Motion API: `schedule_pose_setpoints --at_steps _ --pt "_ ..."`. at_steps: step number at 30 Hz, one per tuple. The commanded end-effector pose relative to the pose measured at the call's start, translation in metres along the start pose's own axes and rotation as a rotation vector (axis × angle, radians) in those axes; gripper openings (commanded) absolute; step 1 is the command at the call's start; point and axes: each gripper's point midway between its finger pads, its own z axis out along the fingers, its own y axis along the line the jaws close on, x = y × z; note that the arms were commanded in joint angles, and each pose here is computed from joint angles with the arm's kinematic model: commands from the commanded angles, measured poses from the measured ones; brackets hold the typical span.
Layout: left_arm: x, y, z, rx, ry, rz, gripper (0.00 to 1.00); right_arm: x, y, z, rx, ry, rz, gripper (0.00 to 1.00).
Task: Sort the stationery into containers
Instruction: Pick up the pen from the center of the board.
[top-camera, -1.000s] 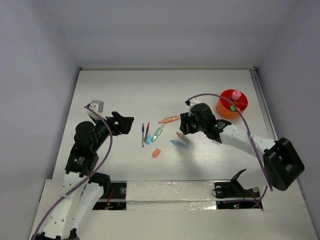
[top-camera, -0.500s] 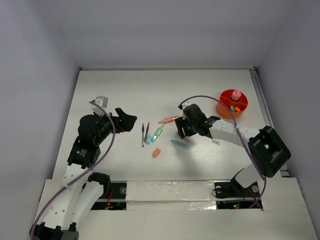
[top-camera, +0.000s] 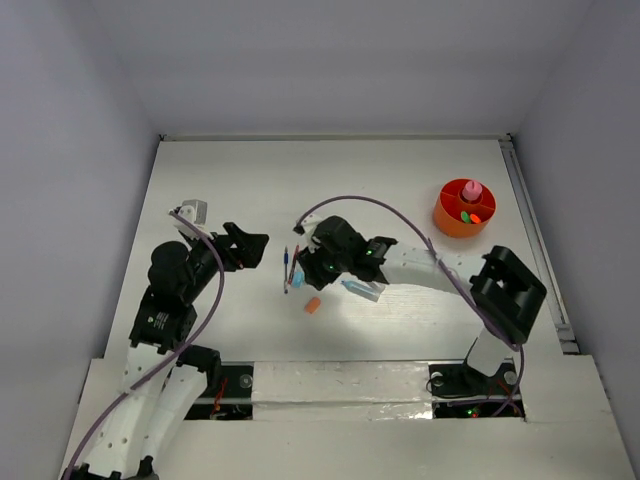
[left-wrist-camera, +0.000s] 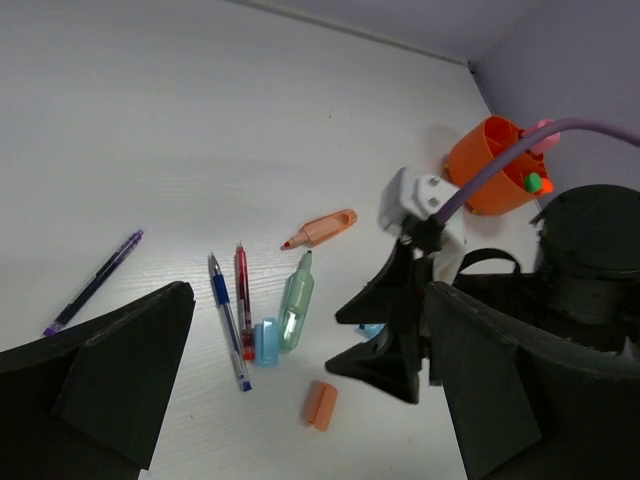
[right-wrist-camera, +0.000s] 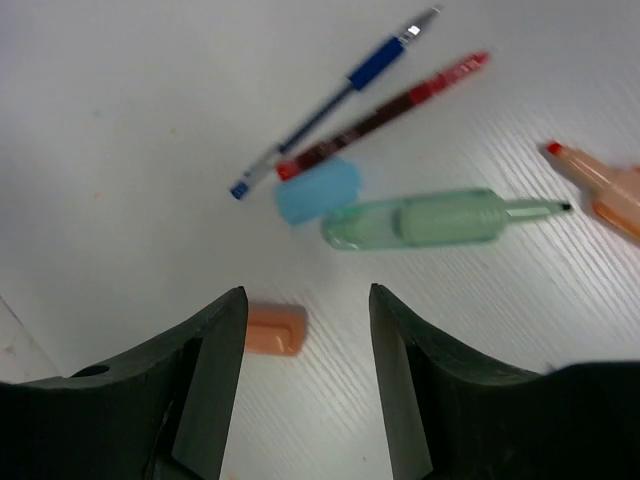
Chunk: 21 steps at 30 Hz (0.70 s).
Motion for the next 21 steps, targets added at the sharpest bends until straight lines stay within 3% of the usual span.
schedule_pose_setpoints --at_steps 1,6,11,13,16,21 --pt "-0.018 -0.002 -0.008 -0.006 -0.086 0.012 0.99 -0.029 0.023 0.02 -0.084 -0.052 -0.082 0.58" --pt "-0.019 -0.003 -0.01 -0.004 -0.091 0.017 0.99 -0.044 0.035 0.032 -0.11 -0.042 -0.063 0.58" --pt "-0.02 -0.005 -0.011 0.005 -0.097 0.017 0.99 -0.033 0.016 0.042 0.029 0.015 -0.002 0.57" --pt "-0.02 -0.005 -0.011 0.004 -0.099 0.017 0.99 -0.016 0.014 0.036 0.058 0.065 0.011 0.57" --pt "-0.019 -0.006 -0.01 0.011 -0.093 0.016 0.99 0.006 0.012 0.018 0.097 0.096 0.031 0.66" --pt "-0.018 -0.008 -0.01 0.024 -0.091 0.014 0.99 0.02 -0.023 -0.011 0.224 0.051 0.087 0.71"
